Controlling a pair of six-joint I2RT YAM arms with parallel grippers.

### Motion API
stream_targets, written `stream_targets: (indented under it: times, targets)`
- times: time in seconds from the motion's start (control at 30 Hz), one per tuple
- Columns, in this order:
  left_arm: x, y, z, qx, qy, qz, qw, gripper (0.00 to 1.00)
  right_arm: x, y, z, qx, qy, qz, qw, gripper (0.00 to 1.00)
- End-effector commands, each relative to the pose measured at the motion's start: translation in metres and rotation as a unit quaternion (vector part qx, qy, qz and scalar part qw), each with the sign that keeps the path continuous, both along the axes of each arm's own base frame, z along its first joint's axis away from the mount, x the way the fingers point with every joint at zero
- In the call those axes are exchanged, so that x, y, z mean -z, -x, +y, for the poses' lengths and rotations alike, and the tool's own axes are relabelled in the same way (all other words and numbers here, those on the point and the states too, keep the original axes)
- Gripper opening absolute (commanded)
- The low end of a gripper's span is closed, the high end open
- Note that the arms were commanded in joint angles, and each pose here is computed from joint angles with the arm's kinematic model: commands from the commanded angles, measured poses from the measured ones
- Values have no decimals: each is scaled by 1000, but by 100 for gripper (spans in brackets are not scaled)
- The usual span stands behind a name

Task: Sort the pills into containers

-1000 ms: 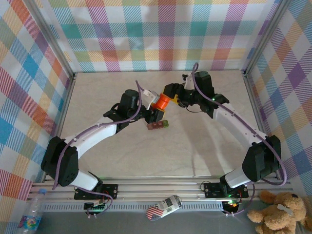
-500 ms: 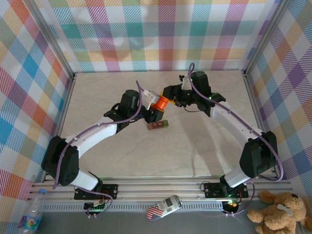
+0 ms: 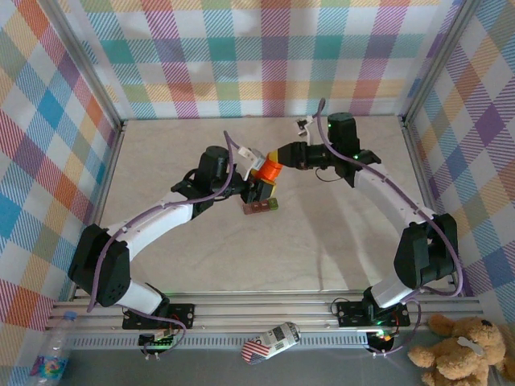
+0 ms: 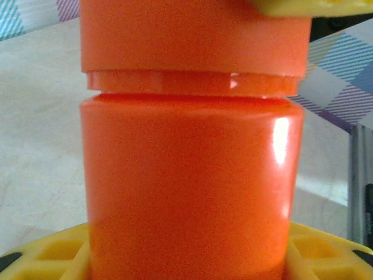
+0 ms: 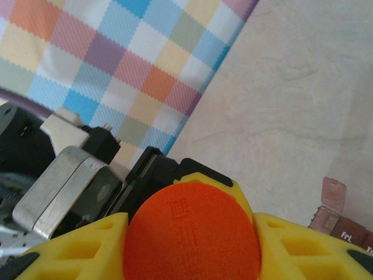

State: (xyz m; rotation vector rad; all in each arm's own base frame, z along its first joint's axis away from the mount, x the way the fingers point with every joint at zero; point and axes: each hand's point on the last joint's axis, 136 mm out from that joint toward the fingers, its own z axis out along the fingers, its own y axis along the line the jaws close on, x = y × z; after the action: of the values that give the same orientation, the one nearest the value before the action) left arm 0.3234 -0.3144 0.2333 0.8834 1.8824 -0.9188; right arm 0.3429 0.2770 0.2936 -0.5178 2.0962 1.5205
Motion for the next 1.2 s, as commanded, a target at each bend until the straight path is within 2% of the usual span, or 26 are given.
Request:
stream_targets:
  times: [0.0,0.1,0.2,0.37,0.5,1.17]
  targets:
    - [-20,5,-3,17,23,8,1000,0,-20,2,-3,-31,-27,-61,997,47]
    - [-14,-1,0,0,11,6,1000,0,-20,-10,-8,23,-14,-19,999,61]
    - [-8,-10,5,-21,-10,-3,1000,0,-19,-21,-17,87,-3,24,996,68]
    - [-2,-22,15,-54,-46,-21,997,0,-7,-30,-31,170,12,99,980,71]
    - [2,-27,17,-62,-62,-29,996,0,7,-31,-33,201,16,140,969,73]
    - [3,-30,10,-59,-62,-31,996,0,32,-26,13,170,35,162,971,70]
